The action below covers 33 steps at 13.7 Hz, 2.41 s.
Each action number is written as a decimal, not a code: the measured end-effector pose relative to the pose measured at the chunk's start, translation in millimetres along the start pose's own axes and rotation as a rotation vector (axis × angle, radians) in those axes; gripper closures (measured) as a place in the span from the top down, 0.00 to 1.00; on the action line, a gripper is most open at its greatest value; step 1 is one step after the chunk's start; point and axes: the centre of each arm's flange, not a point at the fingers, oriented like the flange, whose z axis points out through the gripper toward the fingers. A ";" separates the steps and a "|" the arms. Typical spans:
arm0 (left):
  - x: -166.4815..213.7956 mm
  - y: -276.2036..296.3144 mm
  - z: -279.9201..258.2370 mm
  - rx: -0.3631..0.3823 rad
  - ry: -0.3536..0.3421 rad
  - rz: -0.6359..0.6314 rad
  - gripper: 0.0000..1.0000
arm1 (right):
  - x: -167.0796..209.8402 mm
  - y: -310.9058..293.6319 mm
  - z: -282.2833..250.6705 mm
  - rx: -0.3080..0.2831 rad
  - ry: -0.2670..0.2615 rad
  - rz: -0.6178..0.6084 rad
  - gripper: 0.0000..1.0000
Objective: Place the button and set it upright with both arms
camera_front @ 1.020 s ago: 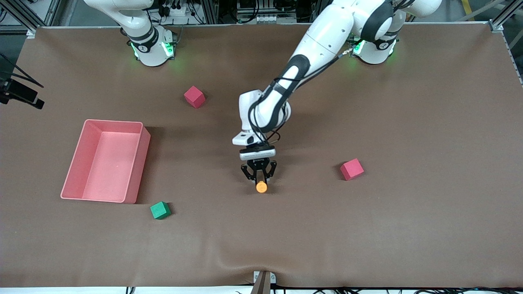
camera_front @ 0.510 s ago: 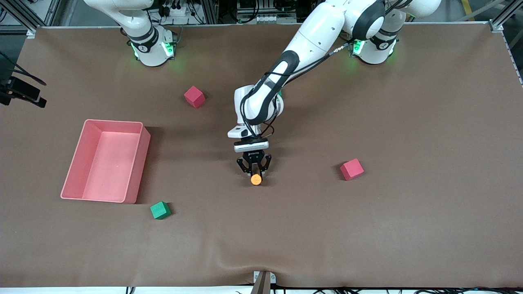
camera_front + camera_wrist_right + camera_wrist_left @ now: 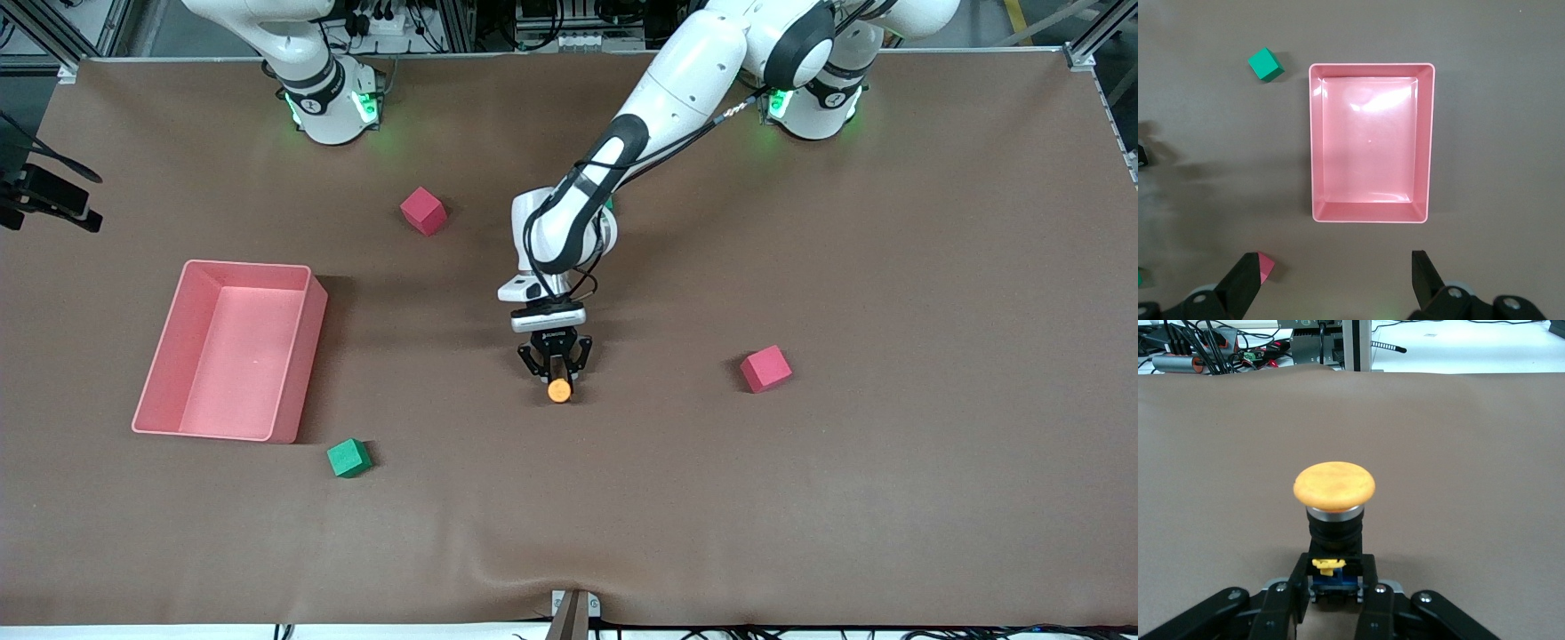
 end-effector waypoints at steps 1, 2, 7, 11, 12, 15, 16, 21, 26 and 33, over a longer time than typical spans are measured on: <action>-1.4 0.8 -1.3 -0.001 0.000 -0.014 0.41 | 0.0 0.0 0.0 0.000 0.000 0.000 1.00; -3.5 0.9 -2.2 -0.001 -0.001 -0.026 0.52 | 0.0 0.0 0.0 0.000 0.000 0.000 1.00; -14.3 7.2 -13.2 -0.006 -0.027 -0.054 1.00 | 0.0 0.0 0.1 0.000 0.000 0.000 1.00; -6.0 25.1 -43.3 0.001 -0.097 -0.147 1.00 | 0.0 0.0 0.1 0.000 0.000 0.000 1.00; 0.2 30.5 -55.4 0.014 -0.116 -0.176 1.00 | 0.0 0.0 0.1 0.000 0.000 0.000 1.00; 28.6 44.8 -98.5 0.078 -0.195 -0.212 1.00 | 0.0 0.0 0.1 0.000 0.000 0.000 1.00; 42.2 47.8 -111.6 0.093 -0.228 -0.223 1.00 | 0.0 -0.1 0.1 0.000 0.000 0.000 1.00; 134.3 45.5 -167.8 0.145 -0.405 -0.332 1.00 | 0.0 0.0 0.0 0.000 0.000 0.000 1.00; 271.3 -21.4 -183.1 0.226 -0.573 -0.364 1.00 | -0.1 2.3 -0.4 0.000 0.000 0.004 1.00; 425.5 -207.5 -131.9 0.255 -0.843 -0.296 1.00 | -0.2 4.9 -0.6 0.000 0.001 0.009 1.00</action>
